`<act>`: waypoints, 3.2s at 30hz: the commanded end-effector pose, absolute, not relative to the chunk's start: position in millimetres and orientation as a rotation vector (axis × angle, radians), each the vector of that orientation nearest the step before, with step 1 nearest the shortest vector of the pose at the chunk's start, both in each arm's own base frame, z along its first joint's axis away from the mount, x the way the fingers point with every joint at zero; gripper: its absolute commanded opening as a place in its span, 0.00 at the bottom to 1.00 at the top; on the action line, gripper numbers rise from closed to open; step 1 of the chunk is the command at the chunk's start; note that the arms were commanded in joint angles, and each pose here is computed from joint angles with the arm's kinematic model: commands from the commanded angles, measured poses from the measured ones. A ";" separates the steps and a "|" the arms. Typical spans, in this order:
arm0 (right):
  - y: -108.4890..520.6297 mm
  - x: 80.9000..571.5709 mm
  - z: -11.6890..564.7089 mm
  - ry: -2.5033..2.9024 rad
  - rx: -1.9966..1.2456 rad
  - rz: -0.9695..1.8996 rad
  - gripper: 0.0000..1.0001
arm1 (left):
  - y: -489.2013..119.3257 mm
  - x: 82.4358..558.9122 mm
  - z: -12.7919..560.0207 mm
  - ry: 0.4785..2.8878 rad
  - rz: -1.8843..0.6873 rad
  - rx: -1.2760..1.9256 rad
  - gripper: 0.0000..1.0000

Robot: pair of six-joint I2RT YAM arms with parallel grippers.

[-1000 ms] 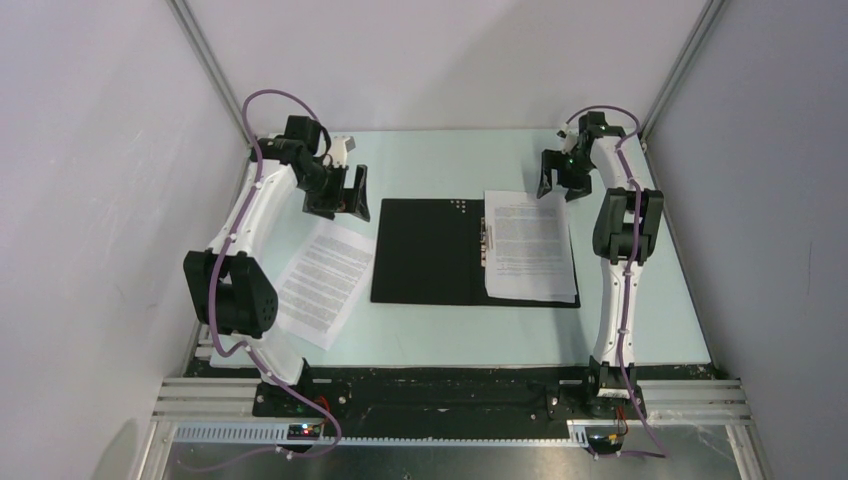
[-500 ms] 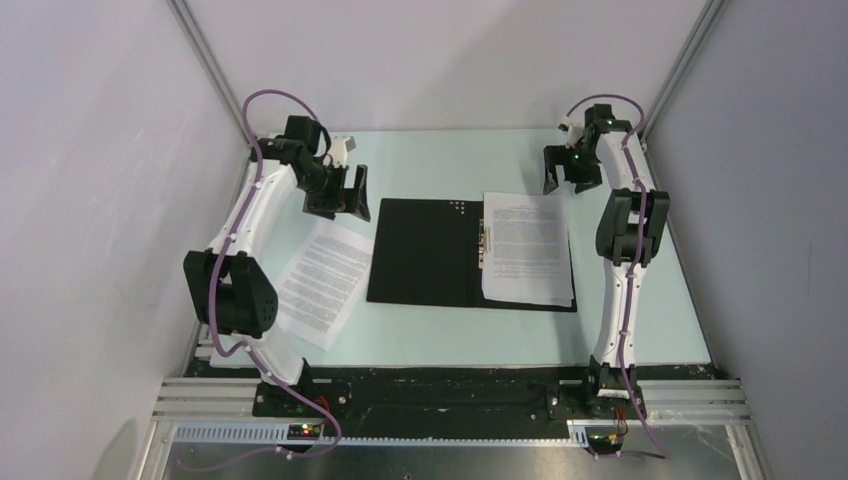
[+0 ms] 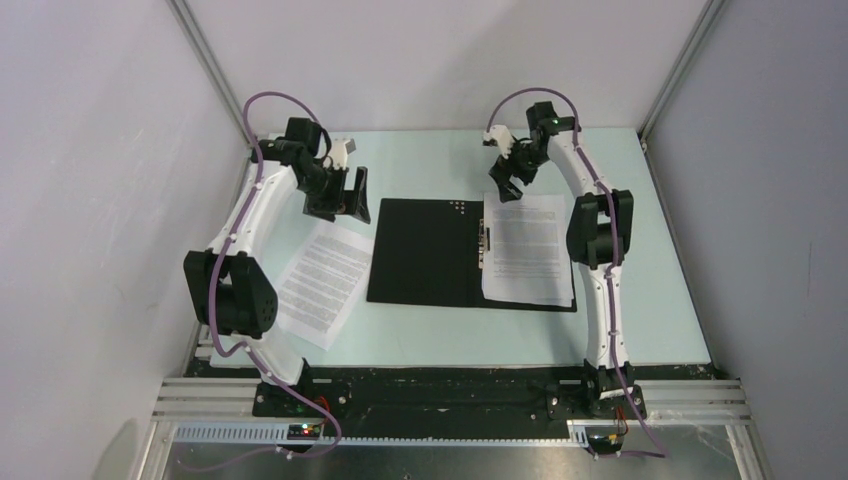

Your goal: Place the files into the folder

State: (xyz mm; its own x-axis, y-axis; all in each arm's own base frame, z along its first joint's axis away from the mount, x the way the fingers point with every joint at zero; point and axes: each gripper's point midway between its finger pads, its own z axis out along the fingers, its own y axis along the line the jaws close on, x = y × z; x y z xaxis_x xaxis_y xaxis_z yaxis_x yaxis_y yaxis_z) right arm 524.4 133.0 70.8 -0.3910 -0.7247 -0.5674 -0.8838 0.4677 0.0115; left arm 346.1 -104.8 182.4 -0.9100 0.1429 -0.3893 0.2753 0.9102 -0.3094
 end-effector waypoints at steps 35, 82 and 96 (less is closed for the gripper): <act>169.6 473.3 55.3 2.034 -1.782 0.611 0.99 | -104.4 327.5 187.4 2.682 -0.513 0.363 1.00; 173.8 528.8 54.2 1.888 -1.782 0.402 1.00 | -101.7 319.7 176.0 2.705 -0.503 0.368 1.00; 168.0 478.4 24.5 1.989 -1.962 0.549 1.00 | -97.0 317.8 173.6 2.710 -0.464 0.381 1.00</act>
State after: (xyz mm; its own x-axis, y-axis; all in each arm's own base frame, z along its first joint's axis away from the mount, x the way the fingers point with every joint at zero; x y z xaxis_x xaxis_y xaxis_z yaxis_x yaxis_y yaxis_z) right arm 495.2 169.1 25.7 -0.0436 -0.8725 -0.4866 -0.9990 0.0435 0.0114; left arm 320.0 -98.6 159.6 -0.9279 0.1699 -0.3318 0.2749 0.9131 -0.3011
